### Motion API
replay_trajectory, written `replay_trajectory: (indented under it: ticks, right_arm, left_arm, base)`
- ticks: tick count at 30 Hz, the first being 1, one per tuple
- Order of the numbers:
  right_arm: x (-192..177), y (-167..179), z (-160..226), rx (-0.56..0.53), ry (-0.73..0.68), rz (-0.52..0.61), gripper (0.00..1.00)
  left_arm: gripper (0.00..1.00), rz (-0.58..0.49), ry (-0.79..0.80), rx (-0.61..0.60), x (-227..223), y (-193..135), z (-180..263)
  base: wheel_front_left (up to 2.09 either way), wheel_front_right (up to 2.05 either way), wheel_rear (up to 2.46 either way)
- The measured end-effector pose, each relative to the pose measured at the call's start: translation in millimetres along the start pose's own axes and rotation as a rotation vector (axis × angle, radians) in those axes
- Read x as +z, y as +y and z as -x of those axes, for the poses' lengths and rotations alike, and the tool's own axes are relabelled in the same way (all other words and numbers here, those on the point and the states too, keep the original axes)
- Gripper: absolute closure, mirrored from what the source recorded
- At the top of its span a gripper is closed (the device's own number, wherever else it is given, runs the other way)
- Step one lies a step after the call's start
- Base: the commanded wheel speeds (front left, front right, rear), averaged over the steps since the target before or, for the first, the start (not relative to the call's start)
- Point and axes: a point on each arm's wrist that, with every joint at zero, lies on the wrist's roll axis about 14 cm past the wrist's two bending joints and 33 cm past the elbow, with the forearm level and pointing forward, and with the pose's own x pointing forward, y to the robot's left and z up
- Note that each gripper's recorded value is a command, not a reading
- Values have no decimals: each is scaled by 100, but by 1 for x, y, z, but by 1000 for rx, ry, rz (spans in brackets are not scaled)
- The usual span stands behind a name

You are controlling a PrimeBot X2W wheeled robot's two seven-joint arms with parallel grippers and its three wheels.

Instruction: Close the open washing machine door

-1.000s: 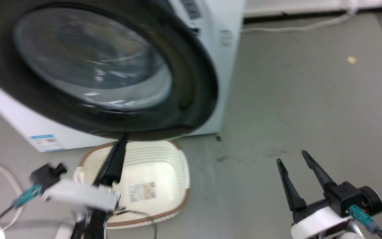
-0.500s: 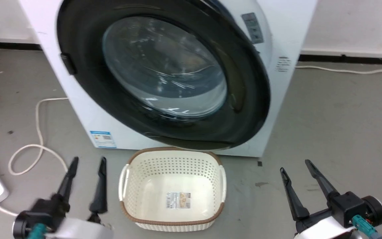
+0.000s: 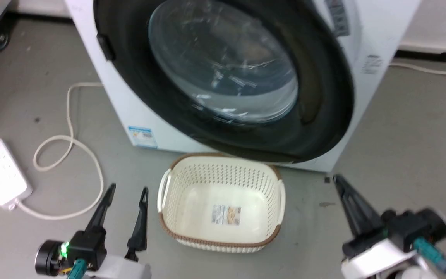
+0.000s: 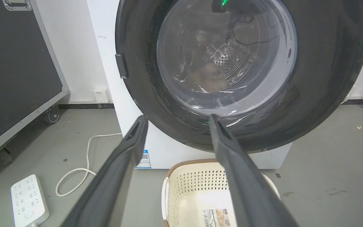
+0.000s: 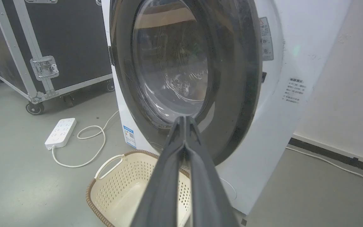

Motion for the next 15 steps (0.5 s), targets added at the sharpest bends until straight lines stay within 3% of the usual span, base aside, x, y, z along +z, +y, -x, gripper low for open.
replay_trajectory:
  ticks: [7, 15]
  right_arm:
    - [3, 2, -58, 143, -1, 51, 100]
    - [-17, -29, -124, 179, 92, 92, 100]
  left_arm:
    - [0, 9, 16, 3, -8, 1, -14]
    - [0, 3, 40, 66, -16, 19, -20]
  base:
    - [0, 0, 0]
    - [0, 0, 0]
